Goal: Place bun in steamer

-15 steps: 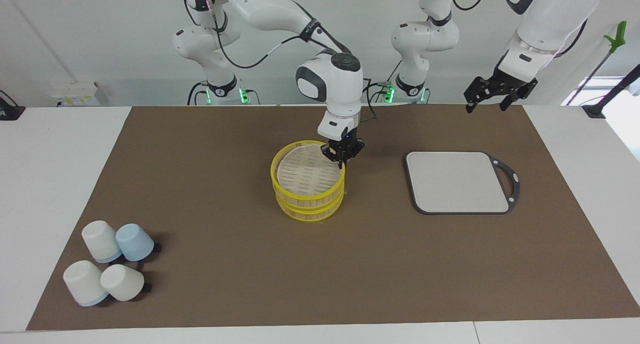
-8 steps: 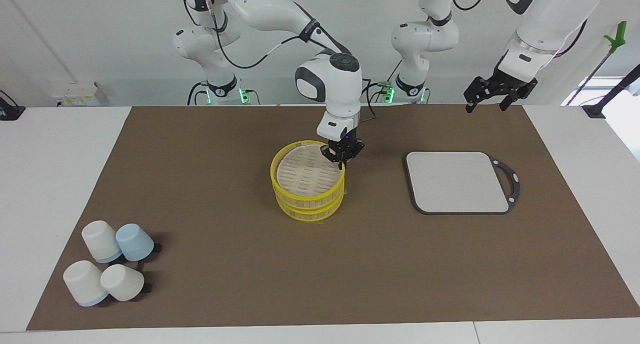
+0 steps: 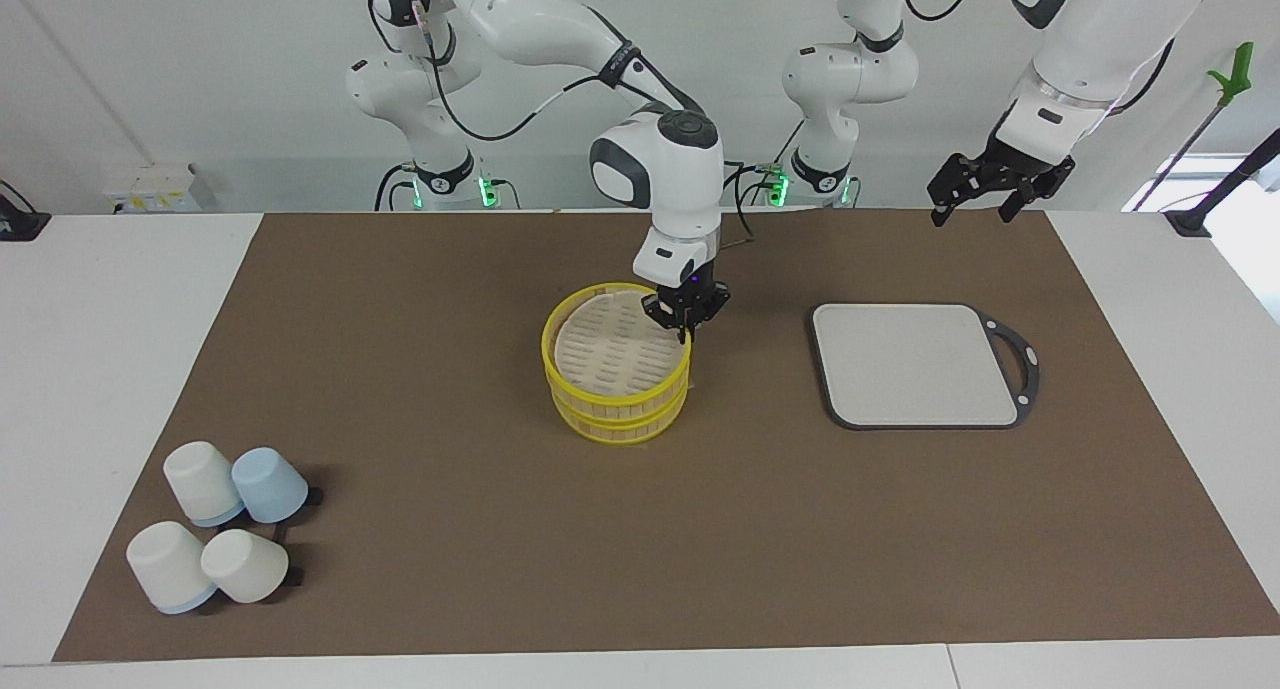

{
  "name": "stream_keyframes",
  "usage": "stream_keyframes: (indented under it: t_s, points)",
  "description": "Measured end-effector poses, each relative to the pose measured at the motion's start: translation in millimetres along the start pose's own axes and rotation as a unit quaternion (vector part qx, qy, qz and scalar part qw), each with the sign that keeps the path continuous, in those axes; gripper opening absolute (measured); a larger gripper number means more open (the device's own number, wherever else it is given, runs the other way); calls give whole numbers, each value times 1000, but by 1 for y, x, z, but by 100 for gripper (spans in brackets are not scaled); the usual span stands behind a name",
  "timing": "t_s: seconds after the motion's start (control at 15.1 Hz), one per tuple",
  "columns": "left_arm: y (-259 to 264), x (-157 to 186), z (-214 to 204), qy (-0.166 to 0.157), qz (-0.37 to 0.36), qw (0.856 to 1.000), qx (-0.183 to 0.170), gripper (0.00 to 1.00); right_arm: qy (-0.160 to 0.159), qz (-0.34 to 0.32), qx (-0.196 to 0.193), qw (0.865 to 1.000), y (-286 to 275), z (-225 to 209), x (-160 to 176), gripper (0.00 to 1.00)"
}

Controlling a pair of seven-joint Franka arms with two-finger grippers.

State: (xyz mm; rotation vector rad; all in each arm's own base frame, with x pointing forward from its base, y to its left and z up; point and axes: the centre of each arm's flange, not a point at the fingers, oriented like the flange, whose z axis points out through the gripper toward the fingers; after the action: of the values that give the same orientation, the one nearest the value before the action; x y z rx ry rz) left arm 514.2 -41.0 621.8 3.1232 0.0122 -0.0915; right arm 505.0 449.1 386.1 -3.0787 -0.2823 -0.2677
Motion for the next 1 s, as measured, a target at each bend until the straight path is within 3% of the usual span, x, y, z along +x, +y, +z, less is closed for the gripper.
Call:
stream_keyframes:
  t_s: [1.0]
  points:
    - [1, 0, 0, 0, 1, 1000, 0, 100, -1, 4, 2, 1000, 0, 2, 4, 11]
